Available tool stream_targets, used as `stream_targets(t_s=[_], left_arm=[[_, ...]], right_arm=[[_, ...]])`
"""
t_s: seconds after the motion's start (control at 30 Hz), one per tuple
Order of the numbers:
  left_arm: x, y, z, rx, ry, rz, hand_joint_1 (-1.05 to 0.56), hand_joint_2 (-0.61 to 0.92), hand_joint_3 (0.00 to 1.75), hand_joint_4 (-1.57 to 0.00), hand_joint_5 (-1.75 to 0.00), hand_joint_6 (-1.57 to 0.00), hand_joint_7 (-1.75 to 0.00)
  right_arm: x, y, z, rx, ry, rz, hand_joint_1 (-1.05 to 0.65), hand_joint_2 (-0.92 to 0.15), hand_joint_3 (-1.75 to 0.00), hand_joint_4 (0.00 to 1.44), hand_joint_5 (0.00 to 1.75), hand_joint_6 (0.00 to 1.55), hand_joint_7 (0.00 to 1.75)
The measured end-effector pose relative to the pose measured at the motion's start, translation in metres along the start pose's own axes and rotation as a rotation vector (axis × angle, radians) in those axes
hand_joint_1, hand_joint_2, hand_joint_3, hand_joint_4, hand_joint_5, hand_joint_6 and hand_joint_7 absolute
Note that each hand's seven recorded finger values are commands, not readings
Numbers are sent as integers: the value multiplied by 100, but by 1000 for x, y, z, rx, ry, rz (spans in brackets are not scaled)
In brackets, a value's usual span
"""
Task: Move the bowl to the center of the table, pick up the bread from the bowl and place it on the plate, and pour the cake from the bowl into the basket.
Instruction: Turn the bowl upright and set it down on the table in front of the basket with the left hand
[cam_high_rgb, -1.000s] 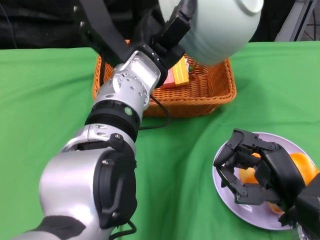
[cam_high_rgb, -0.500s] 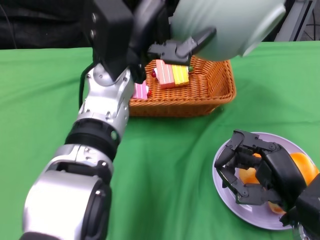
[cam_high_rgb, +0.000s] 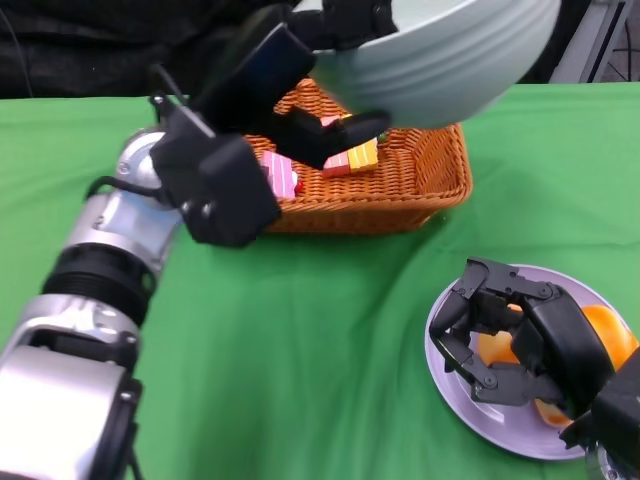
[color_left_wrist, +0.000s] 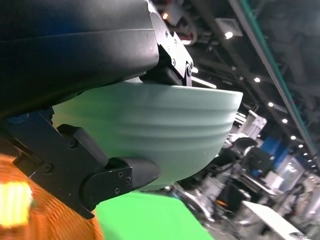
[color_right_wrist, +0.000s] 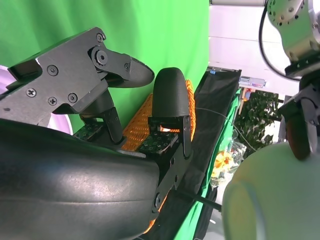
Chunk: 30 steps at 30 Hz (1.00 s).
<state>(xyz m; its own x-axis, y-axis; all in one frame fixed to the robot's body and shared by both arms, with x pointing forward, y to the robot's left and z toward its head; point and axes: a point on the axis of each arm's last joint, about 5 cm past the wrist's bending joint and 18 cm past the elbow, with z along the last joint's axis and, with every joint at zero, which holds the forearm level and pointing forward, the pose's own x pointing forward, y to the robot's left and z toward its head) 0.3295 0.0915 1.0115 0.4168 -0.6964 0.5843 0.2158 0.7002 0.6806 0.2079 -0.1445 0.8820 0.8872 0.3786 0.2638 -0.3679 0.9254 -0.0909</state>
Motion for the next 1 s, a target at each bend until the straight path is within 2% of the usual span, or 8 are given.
stream_targets(t_s=[0.1, 0.27, 0.37, 0.5, 0.63, 0.8, 1.0], left_arm=[[-10, 5, -2, 78, -22, -16, -16, 60, 108, -80, -170, -80, -131], [-29, 13, -8, 175, -14, -8, -17, 61, 108, -78, -173, -74, -139], [-45, 17, -11, 237, -16, 2, -15, 61, 103, -76, -173, -74, -139], [-68, 22, -14, 311, -31, 2, -15, 61, 100, -80, -174, -74, -143], [-95, 20, -16, 350, -33, -15, -16, 57, 105, -82, -167, -73, -140], [-117, 19, -15, 375, -62, -23, -13, 52, 109, -80, -171, -74, -141], [-144, 14, -13, 400, -125, -88, -8, 54, 103, -74, -174, -64, -150]], right_arm=[[1, 0, 1, 7, -3, 0, -21, -62, -78, 83, 160, 70, 135], [2, -1, 2, 22, -3, 1, -21, -63, -76, 81, 162, 69, 136], [3, -1, 3, 19, -7, 2, -17, -62, -80, 80, 163, 67, 137], [4, -1, 3, 20, -7, 3, -14, -54, -94, 82, 161, 69, 134], [4, -2, 3, 24, 2, 0, -15, -52, -97, 84, 161, 70, 133], [4, -3, 3, 24, 3, -5, -17, -51, -98, 84, 163, 70, 131], [5, -4, 4, 29, 4, -9, -15, -53, -96, 82, 161, 70, 131]])
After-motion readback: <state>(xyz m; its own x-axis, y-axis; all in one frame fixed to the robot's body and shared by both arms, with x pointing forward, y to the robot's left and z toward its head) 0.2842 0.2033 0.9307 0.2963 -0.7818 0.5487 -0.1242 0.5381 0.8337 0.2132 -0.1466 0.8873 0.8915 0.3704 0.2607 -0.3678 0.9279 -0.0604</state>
